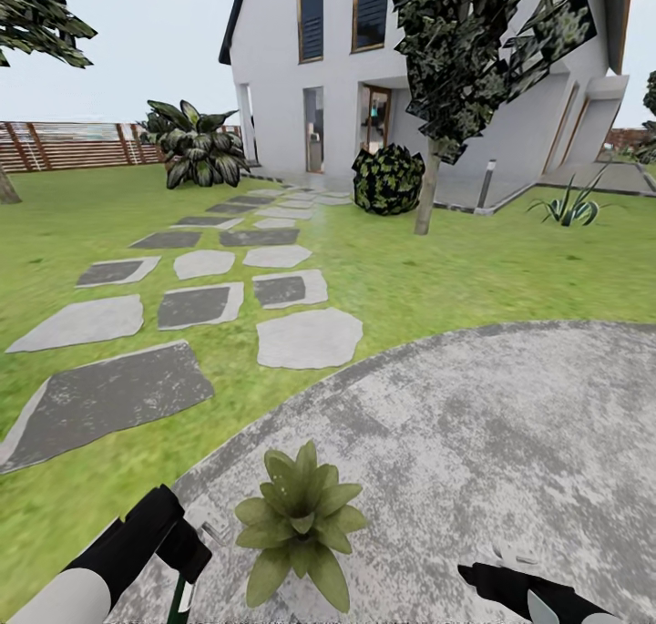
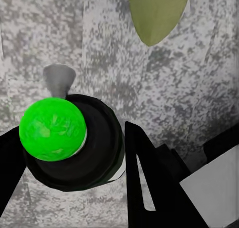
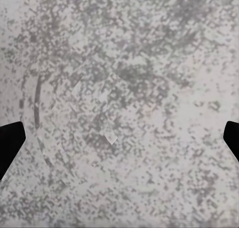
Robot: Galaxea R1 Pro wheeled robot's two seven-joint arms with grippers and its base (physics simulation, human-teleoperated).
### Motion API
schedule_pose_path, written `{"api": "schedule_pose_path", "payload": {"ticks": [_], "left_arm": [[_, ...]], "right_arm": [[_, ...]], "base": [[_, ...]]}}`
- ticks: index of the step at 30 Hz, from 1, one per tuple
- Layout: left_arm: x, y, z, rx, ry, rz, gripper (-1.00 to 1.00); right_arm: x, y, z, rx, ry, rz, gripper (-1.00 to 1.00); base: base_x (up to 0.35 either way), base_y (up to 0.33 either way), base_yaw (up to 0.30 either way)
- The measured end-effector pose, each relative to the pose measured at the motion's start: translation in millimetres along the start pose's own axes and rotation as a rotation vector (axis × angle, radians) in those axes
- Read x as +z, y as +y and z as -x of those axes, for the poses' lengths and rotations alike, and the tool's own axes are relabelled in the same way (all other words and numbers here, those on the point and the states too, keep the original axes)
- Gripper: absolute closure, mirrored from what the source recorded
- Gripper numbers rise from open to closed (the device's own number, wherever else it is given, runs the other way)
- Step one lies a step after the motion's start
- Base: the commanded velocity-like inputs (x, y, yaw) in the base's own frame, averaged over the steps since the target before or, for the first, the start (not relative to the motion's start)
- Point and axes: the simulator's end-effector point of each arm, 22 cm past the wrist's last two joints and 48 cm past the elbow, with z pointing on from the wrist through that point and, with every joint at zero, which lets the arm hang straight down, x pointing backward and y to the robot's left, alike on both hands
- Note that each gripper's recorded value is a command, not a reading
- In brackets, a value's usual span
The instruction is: Pick up the pesticide atomizer in the garden and spray insectifuge to fully cover both potted plants in the garden.
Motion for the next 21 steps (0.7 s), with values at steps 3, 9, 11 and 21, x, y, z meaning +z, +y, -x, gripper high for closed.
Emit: {"api": "schedule_pose_path", "payload": {"ticks": [3,9,11,21], "left_arm": [[1.5,-3,0,0.000,0.002,-0.013,1.00],[4.4,-4,-1,-0.002,0.009,-0.021,1.00],[5.7,-4,-2,-0.003,0.012,-0.023,1.00],[12.9,-10,-4,-0.004,0.024,-0.038,1.00]], "right_arm": [[1.1,-1,-2,0.000,0.005,-0.001,-1.00],[3.0,-2,-7,0.001,0.015,-0.004,-1.00],[3.8,-2,-8,0.001,0.018,-0.004,-1.00],[7.2,-3,-15,0.003,0.033,-0.006,-1.00]], "base": [[0.000,0.002,0.000],[0.112,0.111,0.000],[0.035,0.031,0.000],[0.003,0.002,0.000]]}}
